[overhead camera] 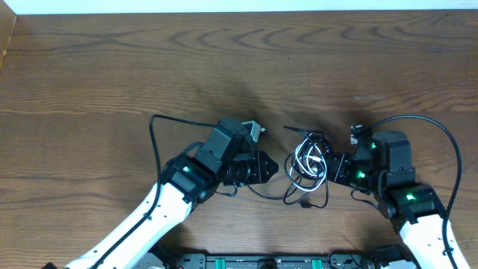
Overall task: Untangle cables
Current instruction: 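Grasp the cable loops with the left gripper next to the right gripper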
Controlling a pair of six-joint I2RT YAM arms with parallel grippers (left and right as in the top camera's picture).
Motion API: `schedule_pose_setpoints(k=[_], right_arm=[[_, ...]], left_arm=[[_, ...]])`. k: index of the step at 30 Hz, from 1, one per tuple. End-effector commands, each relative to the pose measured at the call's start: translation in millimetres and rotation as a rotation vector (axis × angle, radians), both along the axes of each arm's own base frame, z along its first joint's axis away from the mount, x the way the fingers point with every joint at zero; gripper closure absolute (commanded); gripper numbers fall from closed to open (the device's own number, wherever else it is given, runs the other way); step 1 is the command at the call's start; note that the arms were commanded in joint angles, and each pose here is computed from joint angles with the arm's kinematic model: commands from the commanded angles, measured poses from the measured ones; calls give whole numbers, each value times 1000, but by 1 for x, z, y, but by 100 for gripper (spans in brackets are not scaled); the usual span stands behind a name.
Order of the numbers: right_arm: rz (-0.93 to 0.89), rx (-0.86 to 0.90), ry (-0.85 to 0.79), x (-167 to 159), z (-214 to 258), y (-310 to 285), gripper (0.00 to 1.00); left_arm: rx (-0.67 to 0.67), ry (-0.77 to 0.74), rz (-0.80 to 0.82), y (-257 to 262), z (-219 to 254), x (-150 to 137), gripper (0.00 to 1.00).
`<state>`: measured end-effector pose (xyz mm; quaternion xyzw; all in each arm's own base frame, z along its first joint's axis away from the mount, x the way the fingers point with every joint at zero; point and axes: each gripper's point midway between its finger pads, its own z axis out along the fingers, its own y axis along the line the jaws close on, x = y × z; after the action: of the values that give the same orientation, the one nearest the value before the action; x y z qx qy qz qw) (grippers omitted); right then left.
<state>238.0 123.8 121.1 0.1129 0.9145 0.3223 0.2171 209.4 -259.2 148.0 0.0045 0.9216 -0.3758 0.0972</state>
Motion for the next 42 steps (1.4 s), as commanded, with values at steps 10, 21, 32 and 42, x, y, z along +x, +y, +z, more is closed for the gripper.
schedule_pose_setpoints(k=[10, 21, 32, 42], right_arm=[[-1, 17, 0, 0, 3, 1, 99], [-1, 16, 3, 0, 3, 1, 99], [-1, 16, 3, 0, 3, 1, 99], [-1, 16, 3, 0, 3, 1, 99]], left_arm=[[-100, 59, -39, -21, 4, -2, 67], [-125, 75, -69, -26, 7, -9, 68], [-189, 107, -138, -34, 17, -21, 67], [-107, 61, -114, -40, 5, -24, 67]])
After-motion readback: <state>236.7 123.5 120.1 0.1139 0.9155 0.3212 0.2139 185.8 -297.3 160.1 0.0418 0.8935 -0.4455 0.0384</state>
